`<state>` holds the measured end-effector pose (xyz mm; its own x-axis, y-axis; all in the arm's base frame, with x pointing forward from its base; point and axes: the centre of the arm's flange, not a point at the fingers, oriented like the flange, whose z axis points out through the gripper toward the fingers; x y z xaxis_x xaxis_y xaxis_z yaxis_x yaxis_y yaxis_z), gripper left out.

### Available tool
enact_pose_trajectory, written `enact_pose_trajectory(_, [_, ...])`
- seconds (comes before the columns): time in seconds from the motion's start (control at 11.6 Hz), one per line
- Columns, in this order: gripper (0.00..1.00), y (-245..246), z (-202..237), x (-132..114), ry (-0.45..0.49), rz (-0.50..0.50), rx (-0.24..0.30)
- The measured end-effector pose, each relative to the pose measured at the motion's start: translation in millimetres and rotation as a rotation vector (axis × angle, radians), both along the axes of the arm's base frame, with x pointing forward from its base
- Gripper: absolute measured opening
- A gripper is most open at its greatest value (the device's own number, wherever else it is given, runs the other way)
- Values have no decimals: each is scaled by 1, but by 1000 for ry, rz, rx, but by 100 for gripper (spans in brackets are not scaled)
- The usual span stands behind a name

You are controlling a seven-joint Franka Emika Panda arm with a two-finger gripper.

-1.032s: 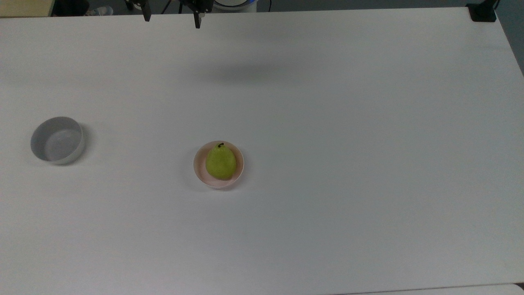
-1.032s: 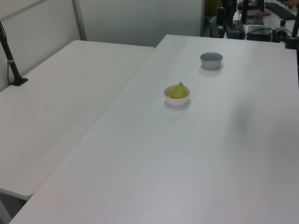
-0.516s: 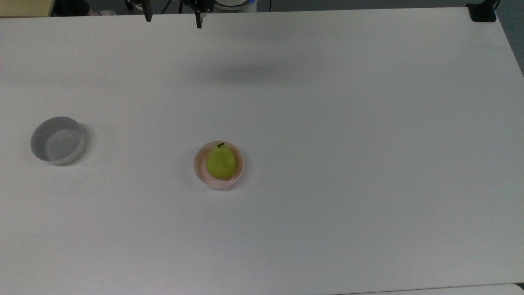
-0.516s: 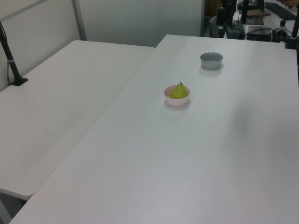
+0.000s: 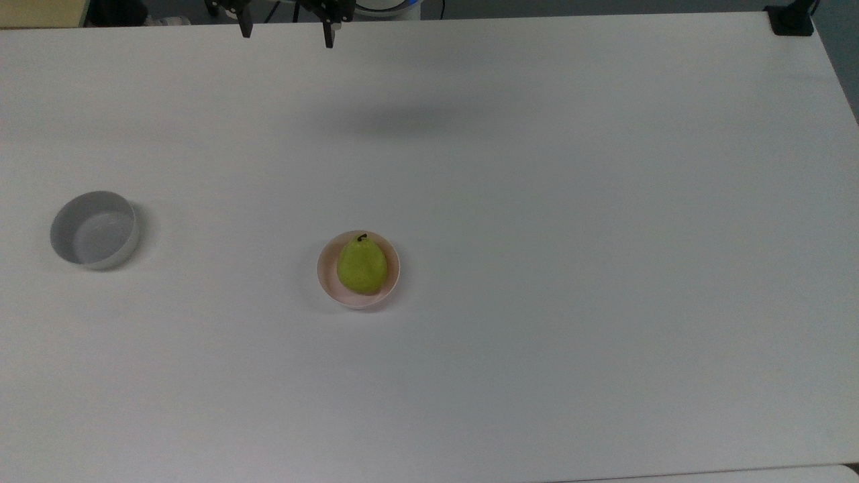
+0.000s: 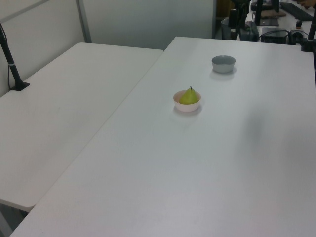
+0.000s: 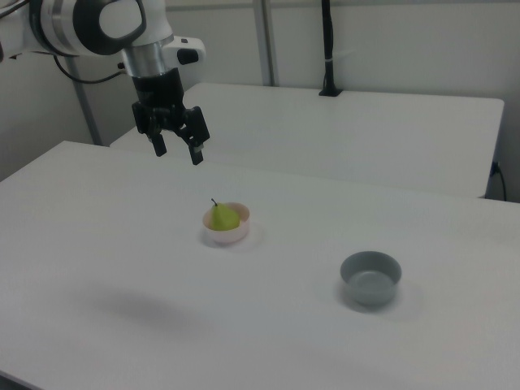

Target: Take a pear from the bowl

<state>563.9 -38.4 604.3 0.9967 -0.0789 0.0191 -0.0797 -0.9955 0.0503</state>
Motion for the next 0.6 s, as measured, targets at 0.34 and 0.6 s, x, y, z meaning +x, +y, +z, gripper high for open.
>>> enact_pose_trajectory(0.34, [100, 1, -2, 3, -6, 36, -1])
enact_pose_trajectory(0.6, [100, 10, -16, 18, -29, 76, -4])
